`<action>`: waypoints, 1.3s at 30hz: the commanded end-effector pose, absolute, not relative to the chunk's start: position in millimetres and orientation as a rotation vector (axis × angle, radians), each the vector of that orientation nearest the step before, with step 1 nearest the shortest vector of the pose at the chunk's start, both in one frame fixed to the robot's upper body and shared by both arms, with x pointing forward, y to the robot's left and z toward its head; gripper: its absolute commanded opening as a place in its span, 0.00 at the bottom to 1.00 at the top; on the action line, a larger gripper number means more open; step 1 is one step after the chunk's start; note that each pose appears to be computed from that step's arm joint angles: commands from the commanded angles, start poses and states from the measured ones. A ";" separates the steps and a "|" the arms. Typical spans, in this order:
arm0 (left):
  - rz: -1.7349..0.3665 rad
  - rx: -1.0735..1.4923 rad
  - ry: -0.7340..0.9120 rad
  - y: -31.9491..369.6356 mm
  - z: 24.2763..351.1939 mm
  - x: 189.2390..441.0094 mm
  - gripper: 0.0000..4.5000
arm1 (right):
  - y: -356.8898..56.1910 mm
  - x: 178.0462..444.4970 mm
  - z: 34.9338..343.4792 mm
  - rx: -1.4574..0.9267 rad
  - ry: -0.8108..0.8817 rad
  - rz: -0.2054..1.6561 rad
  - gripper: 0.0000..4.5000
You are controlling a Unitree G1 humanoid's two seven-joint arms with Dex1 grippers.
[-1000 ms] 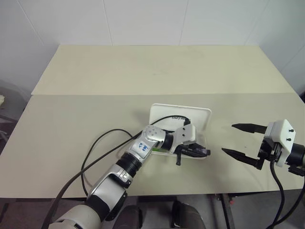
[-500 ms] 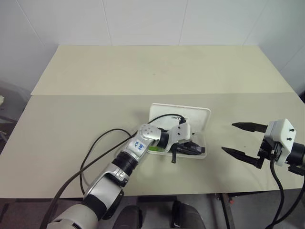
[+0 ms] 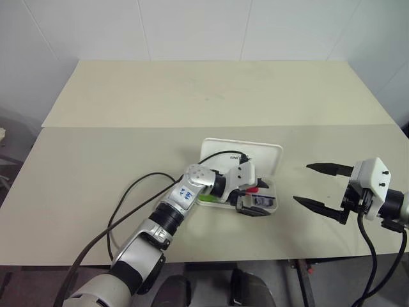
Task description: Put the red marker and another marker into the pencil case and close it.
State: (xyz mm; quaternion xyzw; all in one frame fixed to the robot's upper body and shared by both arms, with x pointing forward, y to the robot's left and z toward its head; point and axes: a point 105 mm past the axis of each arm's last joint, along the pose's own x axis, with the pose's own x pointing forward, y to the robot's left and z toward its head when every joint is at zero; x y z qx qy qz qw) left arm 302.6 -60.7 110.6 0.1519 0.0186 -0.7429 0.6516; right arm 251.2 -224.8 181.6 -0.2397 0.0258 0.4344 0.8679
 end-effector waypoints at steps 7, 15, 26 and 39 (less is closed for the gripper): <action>-1.665 0.163 -0.183 -38.8 148.0 295.7 0.93 | -218.1 259.9 184.7 -0.503 0.009 0.929 1.00; -1.569 0.109 -0.299 -4.6 172.9 289.5 0.93 | -213.7 267.2 182.8 -0.496 -0.006 0.952 1.00; -1.392 0.215 -0.229 65.7 163.7 288.2 0.93 | -212.2 272.6 185.7 -0.503 0.001 0.988 1.00; -1.134 0.270 -0.314 145.2 185.2 305.6 0.33 | -216.7 281.1 201.2 -0.514 -0.095 0.966 1.00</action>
